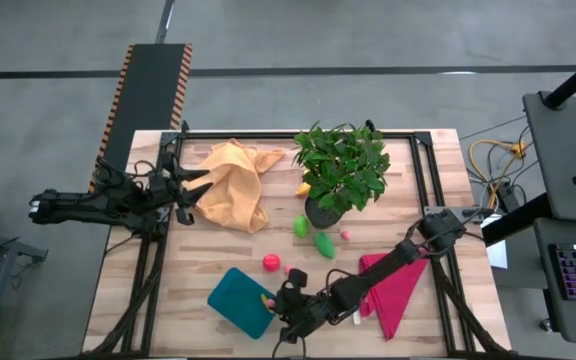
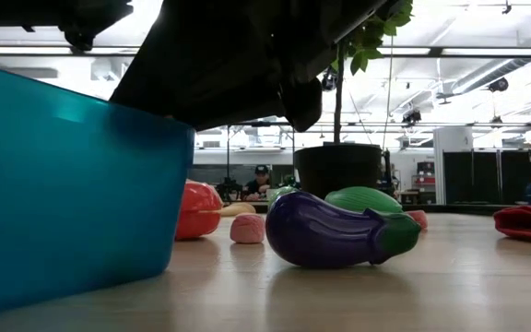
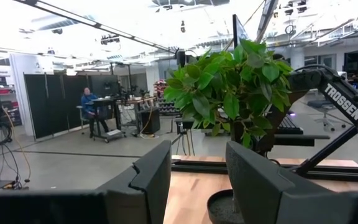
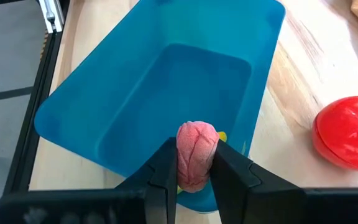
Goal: Pick and placing Produce into tupperware
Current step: Put the top right pink peach into the blue bin, then put the top pink peach into the blue bin
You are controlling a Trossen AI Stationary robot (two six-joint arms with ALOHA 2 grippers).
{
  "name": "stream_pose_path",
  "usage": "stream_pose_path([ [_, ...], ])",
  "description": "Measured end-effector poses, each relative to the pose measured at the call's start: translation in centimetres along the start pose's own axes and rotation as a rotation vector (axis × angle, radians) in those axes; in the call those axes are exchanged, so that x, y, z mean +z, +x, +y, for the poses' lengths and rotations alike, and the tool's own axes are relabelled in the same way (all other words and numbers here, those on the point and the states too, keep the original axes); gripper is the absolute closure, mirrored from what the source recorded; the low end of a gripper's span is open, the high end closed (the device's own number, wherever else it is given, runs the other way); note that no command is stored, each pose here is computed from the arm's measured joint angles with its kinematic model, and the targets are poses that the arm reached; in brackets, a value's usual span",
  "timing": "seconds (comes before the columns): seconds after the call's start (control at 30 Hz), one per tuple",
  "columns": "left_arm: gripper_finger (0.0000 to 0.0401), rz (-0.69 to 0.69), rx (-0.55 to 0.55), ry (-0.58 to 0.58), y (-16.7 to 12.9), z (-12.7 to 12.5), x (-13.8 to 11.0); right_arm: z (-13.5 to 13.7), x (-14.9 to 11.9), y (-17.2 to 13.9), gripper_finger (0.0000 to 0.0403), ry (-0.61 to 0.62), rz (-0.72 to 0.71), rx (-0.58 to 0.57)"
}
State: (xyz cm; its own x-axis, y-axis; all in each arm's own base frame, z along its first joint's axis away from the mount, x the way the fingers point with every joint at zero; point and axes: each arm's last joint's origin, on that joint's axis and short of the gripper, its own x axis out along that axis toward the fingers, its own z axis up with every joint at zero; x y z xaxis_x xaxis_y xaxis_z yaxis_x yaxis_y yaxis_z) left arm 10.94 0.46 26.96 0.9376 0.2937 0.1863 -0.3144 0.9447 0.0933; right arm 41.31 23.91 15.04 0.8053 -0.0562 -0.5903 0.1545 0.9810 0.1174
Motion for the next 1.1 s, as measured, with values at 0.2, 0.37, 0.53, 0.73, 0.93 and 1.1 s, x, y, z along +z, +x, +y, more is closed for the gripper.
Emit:
stream_pose_path([
  [0.2, 0.0261, 0.008, -0.002, 0.003, 0.1, -0.1, -0.1, -0.1, 0.1, 0.0, 0.0332, -0.002, -0.002, 0.001],
  [0.37, 0.0261, 0.006, -0.002, 0.003, 0.1, 0.0, -0.1, -0.1, 0.2, 0.0, 0.0310, -0.002, -0.003, 0.000],
  [0.53, 0.0261, 0.008, -0.002, 0.004, 0.1, -0.1, -0.1, -0.1, 0.2, -0.1, 0.0287, -0.001, -0.004, 0.000],
  [0.73, 0.0261, 0.008, -0.002, 0.004, 0.1, -0.1, -0.1, 0.1, 0.7, -0.2, 0.0276, -0.020, -0.017, 0.005],
  [0.93, 0.0261, 0.008, -0.002, 0.004, 0.1, -0.1, -0.1, 0.2, 1.2, -0.3, 0.0279, -0.024, -0.031, 0.005],
  [1.1, 0.0261, 0.010, -0.002, 0.005, 0.1, -0.1, -0.2, 0.1, 2.2, -0.7, 0.0287, -0.077, -0.081, -0.050],
])
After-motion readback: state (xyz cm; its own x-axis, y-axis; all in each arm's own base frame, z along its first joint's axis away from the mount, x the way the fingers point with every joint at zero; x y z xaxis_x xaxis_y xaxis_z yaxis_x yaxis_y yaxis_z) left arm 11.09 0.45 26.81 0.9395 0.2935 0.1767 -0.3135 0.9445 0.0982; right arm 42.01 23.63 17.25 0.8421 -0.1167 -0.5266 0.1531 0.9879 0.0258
